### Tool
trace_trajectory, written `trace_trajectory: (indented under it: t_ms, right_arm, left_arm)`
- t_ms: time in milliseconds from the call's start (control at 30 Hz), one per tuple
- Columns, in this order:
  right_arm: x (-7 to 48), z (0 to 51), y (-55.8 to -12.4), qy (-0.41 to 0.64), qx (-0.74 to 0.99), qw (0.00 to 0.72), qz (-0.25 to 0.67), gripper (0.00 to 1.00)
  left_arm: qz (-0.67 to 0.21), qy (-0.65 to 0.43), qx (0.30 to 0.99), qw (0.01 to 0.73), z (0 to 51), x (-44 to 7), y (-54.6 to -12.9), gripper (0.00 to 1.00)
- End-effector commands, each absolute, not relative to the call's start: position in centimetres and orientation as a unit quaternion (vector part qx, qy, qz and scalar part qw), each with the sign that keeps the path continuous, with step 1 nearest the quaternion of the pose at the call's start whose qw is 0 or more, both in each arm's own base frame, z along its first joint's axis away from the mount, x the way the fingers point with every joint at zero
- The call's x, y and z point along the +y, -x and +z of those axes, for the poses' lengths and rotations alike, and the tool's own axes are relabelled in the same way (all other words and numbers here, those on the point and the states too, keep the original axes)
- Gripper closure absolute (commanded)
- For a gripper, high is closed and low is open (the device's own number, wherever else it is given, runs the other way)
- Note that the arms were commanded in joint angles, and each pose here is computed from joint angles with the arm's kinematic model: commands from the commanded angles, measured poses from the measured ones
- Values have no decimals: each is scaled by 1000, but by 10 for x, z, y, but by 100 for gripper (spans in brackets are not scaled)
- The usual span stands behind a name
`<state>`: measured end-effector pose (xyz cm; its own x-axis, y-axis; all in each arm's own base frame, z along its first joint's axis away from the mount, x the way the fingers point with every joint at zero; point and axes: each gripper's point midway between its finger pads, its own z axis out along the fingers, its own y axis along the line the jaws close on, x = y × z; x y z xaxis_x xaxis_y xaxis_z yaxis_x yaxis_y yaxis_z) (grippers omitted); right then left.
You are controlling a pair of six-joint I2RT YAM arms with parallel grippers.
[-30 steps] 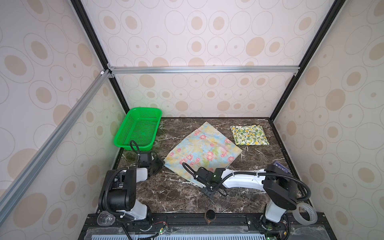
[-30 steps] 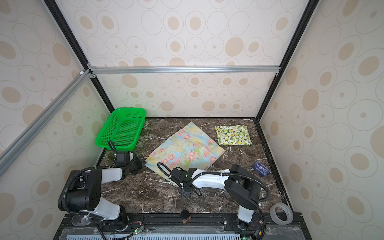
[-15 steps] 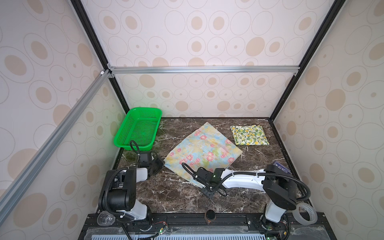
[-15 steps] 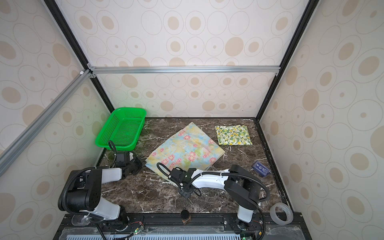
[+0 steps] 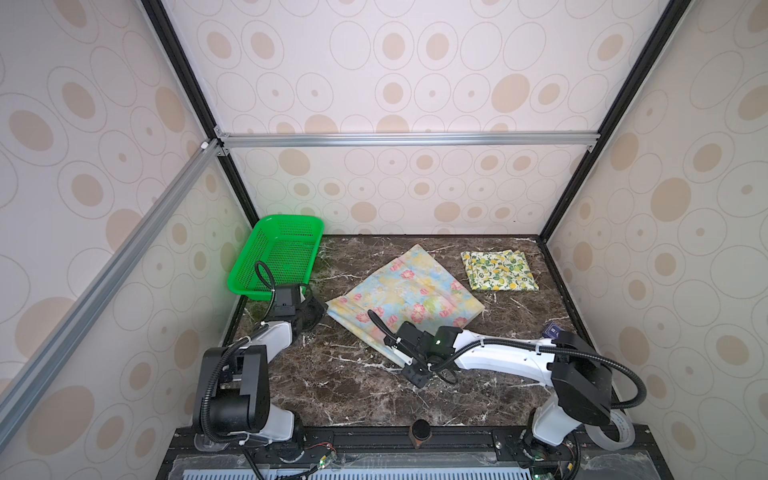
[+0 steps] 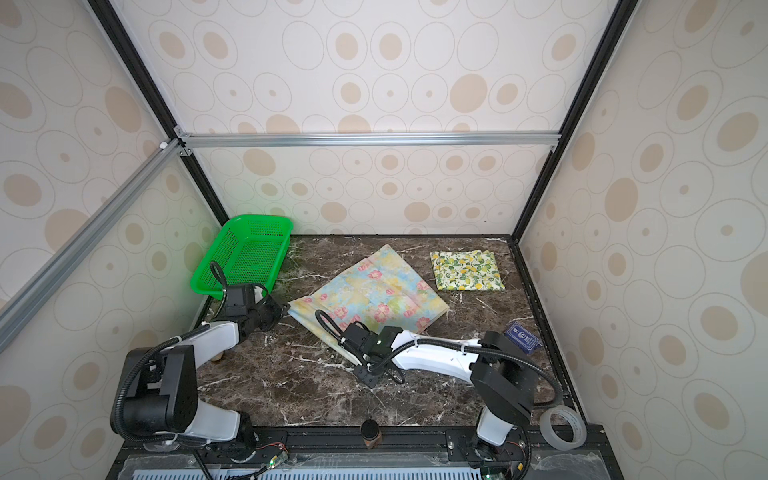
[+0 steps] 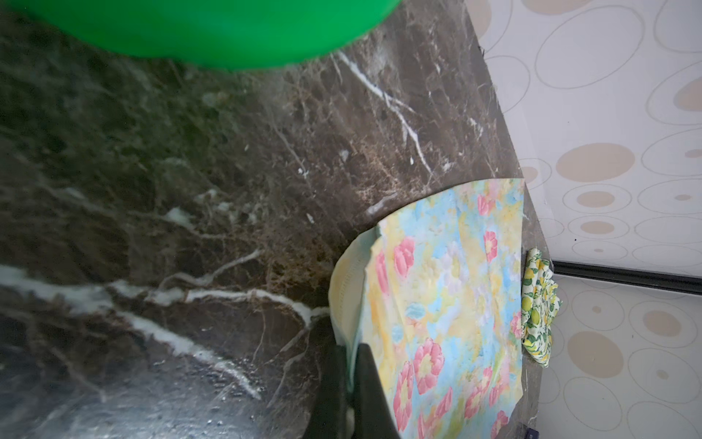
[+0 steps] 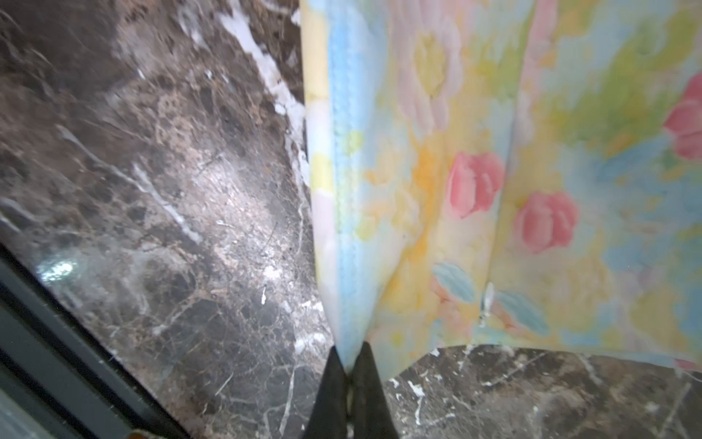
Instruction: Fold and stack the skirts
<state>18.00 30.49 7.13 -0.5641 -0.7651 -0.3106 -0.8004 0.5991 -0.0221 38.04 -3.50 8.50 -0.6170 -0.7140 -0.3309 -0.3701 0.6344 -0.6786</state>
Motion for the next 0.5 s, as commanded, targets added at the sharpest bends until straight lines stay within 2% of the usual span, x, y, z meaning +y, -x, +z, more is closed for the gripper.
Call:
trace_trajectory:
  t_ms: [0,467]
  right_arm:
    - [300,96,-177,460,873,145,68,100]
    - [309,152,-171,476,852,183,115,100]
  left_arm:
    - [-264,315,854,318,108,-25,-386,100]
    - [-264,314,836,364,170,-10,-391,100]
